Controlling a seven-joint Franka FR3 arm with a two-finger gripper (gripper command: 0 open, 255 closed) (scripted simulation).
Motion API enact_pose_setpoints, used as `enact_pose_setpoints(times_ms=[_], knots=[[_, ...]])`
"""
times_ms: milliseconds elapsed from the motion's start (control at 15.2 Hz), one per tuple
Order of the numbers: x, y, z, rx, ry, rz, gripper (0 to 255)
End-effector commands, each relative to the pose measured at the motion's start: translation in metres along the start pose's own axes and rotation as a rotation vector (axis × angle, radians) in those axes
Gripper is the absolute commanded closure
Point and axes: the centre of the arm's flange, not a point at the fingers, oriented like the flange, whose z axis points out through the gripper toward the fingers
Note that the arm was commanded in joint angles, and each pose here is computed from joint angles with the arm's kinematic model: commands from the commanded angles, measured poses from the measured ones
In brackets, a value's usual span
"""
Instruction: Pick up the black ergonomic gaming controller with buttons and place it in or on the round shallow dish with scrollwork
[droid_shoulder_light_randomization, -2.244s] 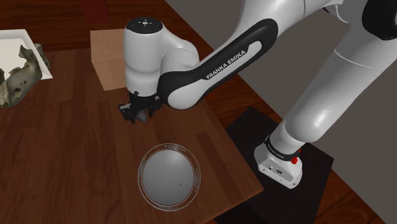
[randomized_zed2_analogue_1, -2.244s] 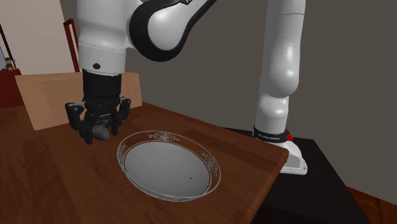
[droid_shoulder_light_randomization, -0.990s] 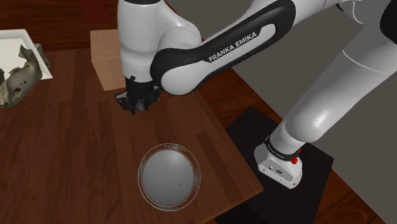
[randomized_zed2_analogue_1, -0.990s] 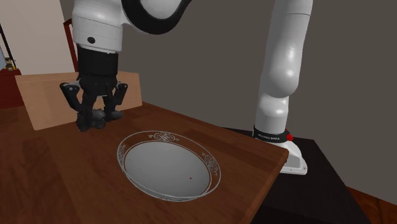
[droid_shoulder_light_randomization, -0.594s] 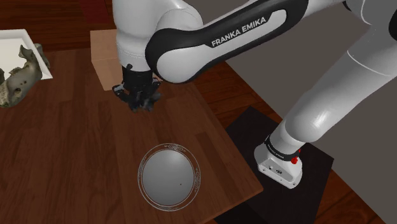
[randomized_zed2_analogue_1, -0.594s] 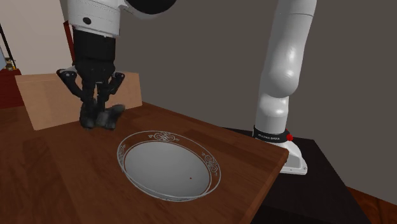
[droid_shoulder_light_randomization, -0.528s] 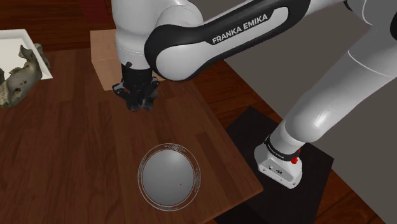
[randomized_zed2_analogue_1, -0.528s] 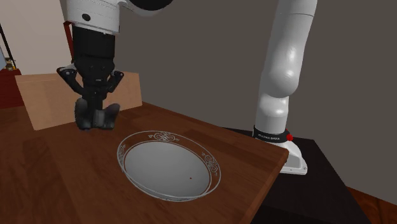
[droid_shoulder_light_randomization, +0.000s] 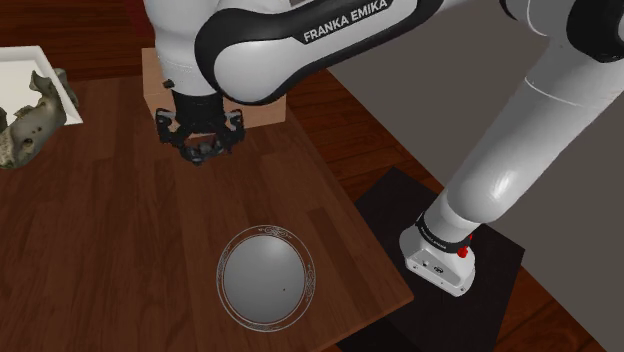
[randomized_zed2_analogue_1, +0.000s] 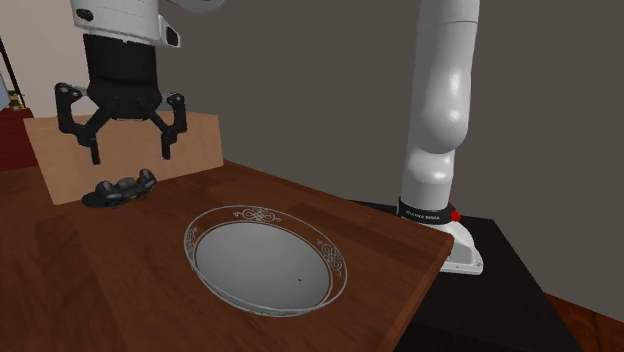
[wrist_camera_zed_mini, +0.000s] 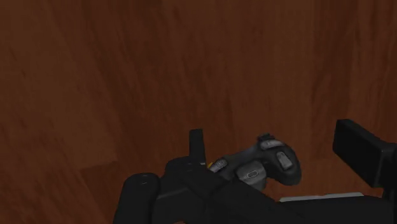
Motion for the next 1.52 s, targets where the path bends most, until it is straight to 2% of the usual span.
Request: enact_pose_setpoints(times_ms=[0,198,264,726,1254,1320,1452], knots=[[0.025,-0.018,0.014,-0.063,-0.024,0.486,0],[0.072,-0.019,0.038,-0.156,-0.073,1.109,0],[0.077,-0.017,0.041,-0.167,-0.078,1.182,0],[0.071,-0.013,0.08,-0.167,-0.078,1.182,0],[0.071,-0.013,0.08,-0.167,-0.078,1.182,0],[0.072,-0.012,0.078,-0.167,-0.078,1.182,255],[0.072,-0.014,0.075,-0.167,-0.078,1.182,255]])
